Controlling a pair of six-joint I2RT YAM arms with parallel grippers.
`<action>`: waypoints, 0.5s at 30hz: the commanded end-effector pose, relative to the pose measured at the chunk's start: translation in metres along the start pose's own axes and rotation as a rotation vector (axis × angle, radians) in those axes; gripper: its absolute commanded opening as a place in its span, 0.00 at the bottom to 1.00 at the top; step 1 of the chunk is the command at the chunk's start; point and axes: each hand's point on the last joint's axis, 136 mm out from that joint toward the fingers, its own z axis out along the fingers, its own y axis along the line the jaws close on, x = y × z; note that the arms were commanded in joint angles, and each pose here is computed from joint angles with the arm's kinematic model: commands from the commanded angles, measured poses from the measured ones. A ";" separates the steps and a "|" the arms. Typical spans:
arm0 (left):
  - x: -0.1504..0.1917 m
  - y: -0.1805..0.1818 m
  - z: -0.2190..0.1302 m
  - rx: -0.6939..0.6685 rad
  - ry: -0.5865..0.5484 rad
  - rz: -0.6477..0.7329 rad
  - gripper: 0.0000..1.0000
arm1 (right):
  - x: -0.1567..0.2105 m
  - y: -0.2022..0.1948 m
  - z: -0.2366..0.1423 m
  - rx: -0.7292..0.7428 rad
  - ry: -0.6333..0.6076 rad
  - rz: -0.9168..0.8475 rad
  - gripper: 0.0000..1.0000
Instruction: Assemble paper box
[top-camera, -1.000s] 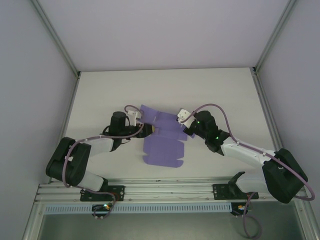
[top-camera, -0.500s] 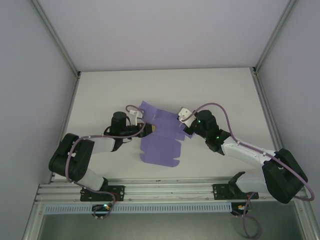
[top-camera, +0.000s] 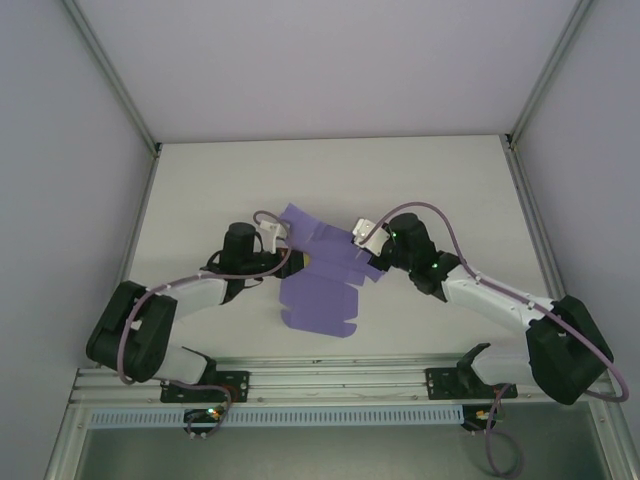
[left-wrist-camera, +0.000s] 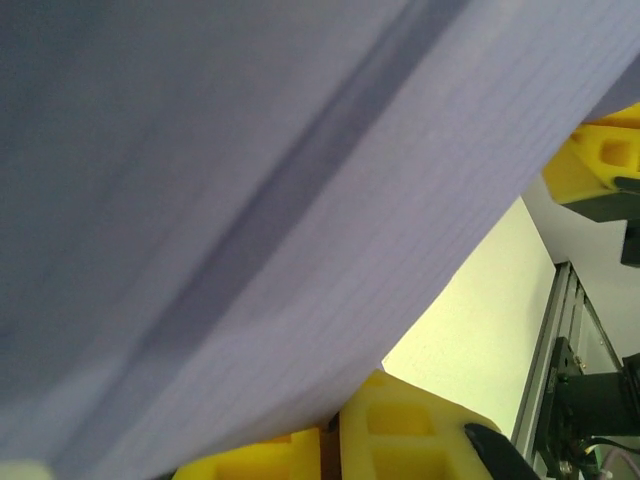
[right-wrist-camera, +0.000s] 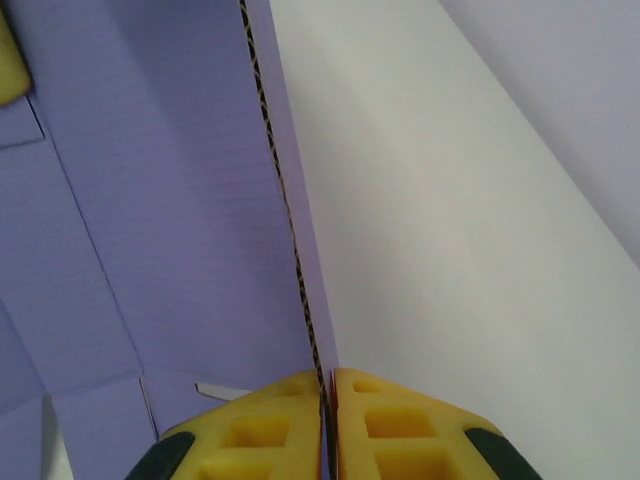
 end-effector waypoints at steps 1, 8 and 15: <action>-0.004 -0.013 -0.001 0.024 0.013 0.065 0.08 | -0.001 0.008 0.003 -0.078 0.018 -0.053 0.14; -0.003 -0.017 -0.002 0.038 0.009 0.072 0.06 | -0.002 0.011 0.008 -0.116 -0.005 -0.058 0.22; -0.003 -0.021 -0.003 0.058 -0.001 0.082 0.06 | 0.013 0.005 0.014 -0.120 0.038 -0.038 0.22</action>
